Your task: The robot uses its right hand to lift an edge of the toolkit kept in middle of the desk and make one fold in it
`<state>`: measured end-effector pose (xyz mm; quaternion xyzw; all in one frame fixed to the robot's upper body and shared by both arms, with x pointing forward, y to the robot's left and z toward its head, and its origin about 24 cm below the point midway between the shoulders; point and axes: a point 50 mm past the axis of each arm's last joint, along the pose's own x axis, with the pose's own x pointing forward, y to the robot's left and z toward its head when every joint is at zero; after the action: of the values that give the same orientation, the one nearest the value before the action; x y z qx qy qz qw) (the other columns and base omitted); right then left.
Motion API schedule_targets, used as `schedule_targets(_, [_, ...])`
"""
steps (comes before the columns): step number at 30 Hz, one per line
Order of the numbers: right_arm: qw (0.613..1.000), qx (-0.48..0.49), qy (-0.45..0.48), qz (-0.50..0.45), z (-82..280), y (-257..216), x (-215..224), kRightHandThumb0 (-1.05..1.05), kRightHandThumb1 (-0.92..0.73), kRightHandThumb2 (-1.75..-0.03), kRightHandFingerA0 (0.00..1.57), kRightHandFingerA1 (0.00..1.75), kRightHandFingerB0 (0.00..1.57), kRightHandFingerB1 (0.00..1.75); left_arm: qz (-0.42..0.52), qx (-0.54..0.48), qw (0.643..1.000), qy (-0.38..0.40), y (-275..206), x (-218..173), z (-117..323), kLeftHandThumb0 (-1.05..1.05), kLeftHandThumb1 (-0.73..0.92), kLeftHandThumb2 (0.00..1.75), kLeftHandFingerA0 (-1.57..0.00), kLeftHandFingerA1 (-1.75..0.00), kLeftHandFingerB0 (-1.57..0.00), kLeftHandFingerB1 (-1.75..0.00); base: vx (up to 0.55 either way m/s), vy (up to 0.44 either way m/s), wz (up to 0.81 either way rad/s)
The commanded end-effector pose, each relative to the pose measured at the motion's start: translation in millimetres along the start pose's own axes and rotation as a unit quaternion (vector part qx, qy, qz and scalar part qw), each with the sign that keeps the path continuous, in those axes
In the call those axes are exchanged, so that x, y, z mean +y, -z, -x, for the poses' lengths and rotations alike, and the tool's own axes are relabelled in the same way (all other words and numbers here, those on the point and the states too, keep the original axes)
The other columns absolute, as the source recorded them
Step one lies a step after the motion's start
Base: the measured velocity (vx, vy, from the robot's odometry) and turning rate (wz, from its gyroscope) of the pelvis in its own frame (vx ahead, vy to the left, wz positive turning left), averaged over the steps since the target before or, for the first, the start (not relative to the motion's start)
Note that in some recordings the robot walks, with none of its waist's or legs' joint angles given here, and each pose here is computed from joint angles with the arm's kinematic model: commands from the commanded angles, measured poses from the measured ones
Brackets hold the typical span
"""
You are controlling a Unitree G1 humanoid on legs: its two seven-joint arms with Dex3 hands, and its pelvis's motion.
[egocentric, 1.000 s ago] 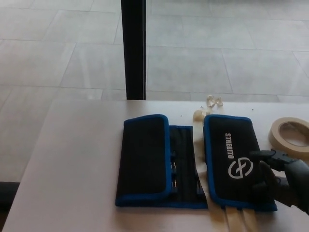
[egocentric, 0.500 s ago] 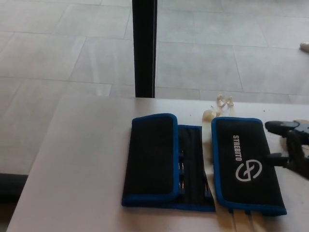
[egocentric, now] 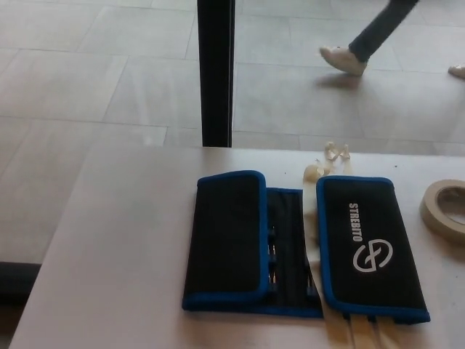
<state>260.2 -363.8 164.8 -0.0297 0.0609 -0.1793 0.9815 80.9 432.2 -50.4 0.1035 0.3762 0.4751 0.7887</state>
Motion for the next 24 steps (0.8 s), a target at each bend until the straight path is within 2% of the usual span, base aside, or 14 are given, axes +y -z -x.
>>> schedule_targets(1, [0.935, -0.038, 0.314, -0.163, 44.7, 38.0, -134.6, -0.76, -0.7, -0.62, 0.99, 0.74, 0.69, 0.66, 0.014, -0.01, 1.0, -0.014, -6.2, 11.5, -2.3, -0.63, 0.59, 0.58, -0.79, -0.76, -0.66, -0.53, 0.0, 0.0, 0.0])
schedule_targets(3, [0.923, -0.045, 0.337, -0.182, 49.3, 44.6, -142.2, -0.76, -0.71, -0.61, 0.95, 0.78, 0.67, 0.73, 0.006, -0.01, 1.0, -0.012, -5.0, 11.5, -2.0, -0.64, 0.6, 0.58, -0.78, -0.72, -0.67, -0.52, 0.0, 0.0, 0.0])
schedule_targets(4, [0.898, -0.044, 0.385, -0.207, 57.3, 58.1, -155.1, -0.73, -0.55, -1.08, 0.94, 0.87, 0.61, 0.82, 0.006, -0.01, 1.0, -0.015, -4.0, 12.0, -1.7, -0.63, 0.59, 0.58, -0.79, -0.73, -0.71, -0.54, 0.0, 0.0, 0.0])
schedule_targets(5, [0.889, -0.042, 0.404, -0.212, 62.7, 66.2, -160.4, -0.78, -0.77, -0.63, 0.9, 0.91, 0.57, 0.92, 0.006, -0.011, 1.0, -0.014, -3.9, 12.0, -1.7, -0.63, 0.6, 0.58, -0.78, -0.73, -0.69, -0.52, 0.0, 0.0, 0.0])
schedule_targets(10, [0.846, -0.01, 0.483, -0.226, 85.7, 109.3, -173.7, -0.78, -0.8, -0.64, 0.8, 1.0, 0.42, 0.91, 0.021, -0.009, 1.0, -0.013, -2.2, 9.9, -1.1, -0.61, 0.59, 0.58, -0.76, -0.73, -0.67, -0.52, 0.0, 0.0, 0.0])
schedule_targets(11, [0.835, -0.021, 0.484, -0.261, 87.5, 116.4, -172.8, -0.78, -0.59, -0.98, 0.75, 1.0, 0.45, 0.86, 0.016, -0.011, 1.0, -0.012, -2.4, 10.3, -1.1, -0.63, 0.59, 0.58, -0.77, -0.73, -0.68, -0.52, 0.0, 0.0, 0.0])
schedule_targets(12, [0.824, -0.007, 0.497, -0.271, 87.9, 120.7, -172.0, -0.76, -0.81, -0.64, 0.68, 1.07, 0.33, 0.94, 0.015, -0.011, 1.0, -0.012, -2.9, 10.5, -1.2, -0.62, 0.59, 0.58, -0.75, -0.69, -0.7, -0.5, 0.0, 0.0, 0.0])
schedule_targets(15, [0.804, 0.017, 0.524, -0.282, 91.6, 136.4, -167.3, -0.73, -0.79, -0.65, 0.61, 1.22, 0.42, 0.96, -0.002, -0.015, 1.0, -0.018, -2.1, 11.3, -0.8, -0.61, 0.58, 0.58, -0.8, -0.72, -0.75, -0.52, 0.0, 0.0, 0.0])
schedule_targets(16, [0.803, 0.023, 0.527, -0.278, 93.0, 140.7, -166.3, -0.76, -0.56, -0.97, 0.7, 1.12, 0.56, 0.95, -0.003, -0.014, 1.0, -0.016, -2.0, 10.5, -0.8, -0.62, 0.58, 0.58, -0.8, -0.72, -0.75, -0.51, 0.0, 0.0, 0.0])
schedule_targets(17, [0.799, 0.028, 0.53, -0.282, 93.8, 145.8, -164.4, -0.72, -0.77, -0.65, 0.53, 1.29, 0.42, 1.06, -0.008, -0.013, 1.0, -0.017, -2.0, 9.3, -0.7, -0.62, 0.58, 0.58, -0.81, -0.72, -0.76, -0.52, 0.0, 0.0, 0.0])
schedule_targets(18, [0.799, 0.029, 0.53, -0.283, 93.8, 147.2, -163.9, -0.72, -0.77, -0.65, 0.53, 1.29, 0.42, 1.06, -0.008, -0.013, 1.0, -0.017, -2.2, 9.1, -0.8, -0.62, 0.58, 0.58, -0.81, -0.72, -0.76, -0.52, 0.0, 0.0, 0.0])
schedule_targets(19, [0.797, 0.039, 0.532, -0.284, 93.4, 153.4, -160.1, -0.71, -0.73, -0.67, 0.56, 1.45, 0.33, 1.08, 0.002, -0.009, 1.0, -0.014, -2.1, 8.3, -0.9, -0.61, 0.58, 0.58, -0.78, -0.74, -0.74, -0.53, 0.0, 0.0, 0.0])
schedule_targets(21, [0.799, 0.046, 0.529, -0.281, 93.1, 160.9, -154.2, -0.7, -0.68, -0.66, 0.59, 1.56, 0.33, 1.12, 0.007, -0.009, 1.0, -0.016, -2.8, 8.3, -1.0, -0.61, 0.59, 0.58, -0.79, -0.74, -0.74, -0.52, 0.0, 0.0, 0.0])
schedule_targets(24, [0.829, 0.093, 0.508, -0.213, 93.2, 173.4, -143.1, -0.67, -0.57, -0.62, 0.5, 1.43, 0.24, 1.03, 0.014, -0.008, 1.0, -0.014, -3.4, 6.5, -1.1, -0.62, 0.59, 0.58, -0.77, -0.72, -0.72, -0.52, 0.0, 0.0, 0.0])
